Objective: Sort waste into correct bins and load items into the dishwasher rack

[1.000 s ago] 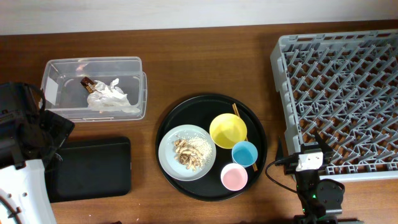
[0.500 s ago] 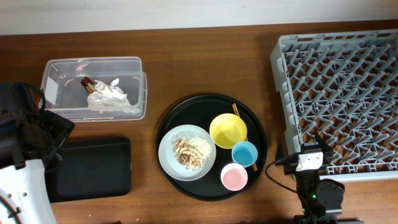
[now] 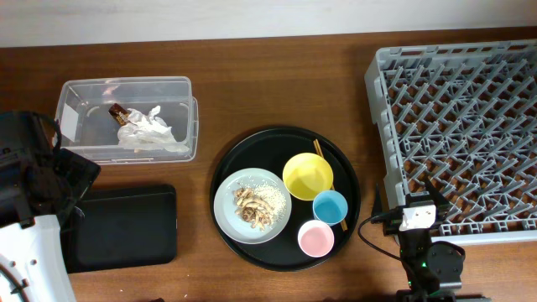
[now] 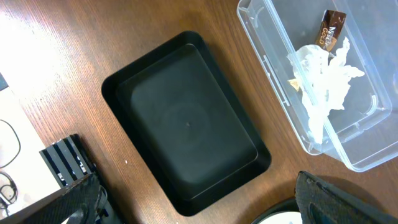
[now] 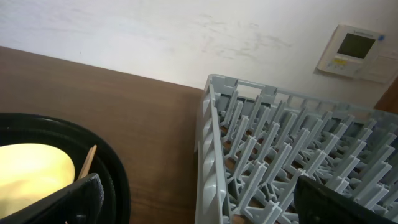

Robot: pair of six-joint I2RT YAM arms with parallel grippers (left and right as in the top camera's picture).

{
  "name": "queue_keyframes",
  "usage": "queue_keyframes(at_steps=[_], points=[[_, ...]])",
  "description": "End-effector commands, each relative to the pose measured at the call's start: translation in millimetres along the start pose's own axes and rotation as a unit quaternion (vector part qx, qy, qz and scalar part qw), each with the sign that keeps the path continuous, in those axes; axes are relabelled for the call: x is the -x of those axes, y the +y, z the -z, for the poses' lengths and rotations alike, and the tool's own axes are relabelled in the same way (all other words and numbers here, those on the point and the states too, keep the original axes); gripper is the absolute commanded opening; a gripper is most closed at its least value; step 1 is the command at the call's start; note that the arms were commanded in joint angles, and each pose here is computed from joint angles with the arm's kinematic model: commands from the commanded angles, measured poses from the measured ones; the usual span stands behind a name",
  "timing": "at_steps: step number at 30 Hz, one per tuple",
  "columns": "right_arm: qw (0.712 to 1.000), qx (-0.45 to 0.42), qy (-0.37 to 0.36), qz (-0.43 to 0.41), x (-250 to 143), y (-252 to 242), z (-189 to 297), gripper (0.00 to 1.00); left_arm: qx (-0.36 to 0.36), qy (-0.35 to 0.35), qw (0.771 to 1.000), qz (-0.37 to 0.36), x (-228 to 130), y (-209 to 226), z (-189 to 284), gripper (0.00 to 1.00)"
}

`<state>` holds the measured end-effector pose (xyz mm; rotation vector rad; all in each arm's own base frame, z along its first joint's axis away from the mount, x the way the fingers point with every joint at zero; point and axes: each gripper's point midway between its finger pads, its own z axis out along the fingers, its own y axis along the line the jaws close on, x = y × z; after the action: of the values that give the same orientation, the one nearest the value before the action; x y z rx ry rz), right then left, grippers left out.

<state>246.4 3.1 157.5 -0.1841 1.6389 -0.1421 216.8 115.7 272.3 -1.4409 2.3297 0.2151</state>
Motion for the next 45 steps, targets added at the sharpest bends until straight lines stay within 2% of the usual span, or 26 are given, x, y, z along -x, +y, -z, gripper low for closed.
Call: queue_keyframes(at_steps=[1, 19, 21, 23, 24, 26, 28, 31, 32, 34, 39, 45], points=[[1.000, 0.002, 0.002, -0.003, -2.5, 0.8, -0.2, 0.99, -0.005, 0.001, 1.000, 0.008, -2.0, 1.8, 2.6, 0.99], [1.000, -0.004, 0.004, -0.003, -2.9, -1.5, -0.1, 0.99, -0.005, 0.001, 1.000, 0.008, -2.0, 1.8, 2.6, 0.99], [0.999, 0.037, -0.008, -0.003, 1.8, 12.7, 0.3, 0.98, -0.005, 0.001, 1.000, 0.008, -2.0, 1.8, 2.5, 0.99], [0.993, 0.115, -0.038, -0.001, 14.0, 38.7, 4.9, 0.99, -0.005, 0.001, 1.000, 0.008, -2.0, 1.8, 2.6, 0.99], [0.976, 0.206, -0.069, 0.003, 25.3, 68.2, 16.1, 0.98, -0.005, 0.001, 1.000, 0.008, -1.9, 1.7, 2.6, 0.99], [0.926, 0.363, -0.103, 0.010, 34.9, 114.9, 49.0, 0.99, -0.005, 0.001, 1.000, 0.008, -2.0, 1.8, 2.6, 0.99], [0.845, 0.518, -0.133, 0.015, 39.3, 150.0, 98.2, 0.99, -0.005, 0.001, 1.000, 0.008, -2.0, 1.8, 2.5, 0.99], [0.767, 0.617, -0.174, 0.038, 45.4, 162.9, 141.5, 0.99, -0.005, 0.001, 1.000, 0.008, -2.0, 1.8, 2.5, 0.99], [0.750, 0.632, -0.189, 0.051, 47.8, 163.7, 150.4, 0.99, -0.005, 0.001, 1.000, 0.008, -2.0, 1.8, 2.6, 0.99], [0.739, 0.637, -0.209, 0.070, 51.8, 163.5, 156.0, 0.99, -0.005, 0.001, 1.000, 0.008, -2.0, 1.8, 2.5, 0.99], [0.735, 0.627, -0.240, 0.098, 63.0, 161.2, 159.1, 0.98, -0.005, 0.001, 1.000, 0.008, -2.0, 1.8, 2.5, 0.99], [0.782, 0.560, -0.255, 0.099, 75.8, 153.4, 135.3, 0.99, -0.005, 0.001, 1.000, 0.008, -2.0, 1.8, 2.5, 0.99]])
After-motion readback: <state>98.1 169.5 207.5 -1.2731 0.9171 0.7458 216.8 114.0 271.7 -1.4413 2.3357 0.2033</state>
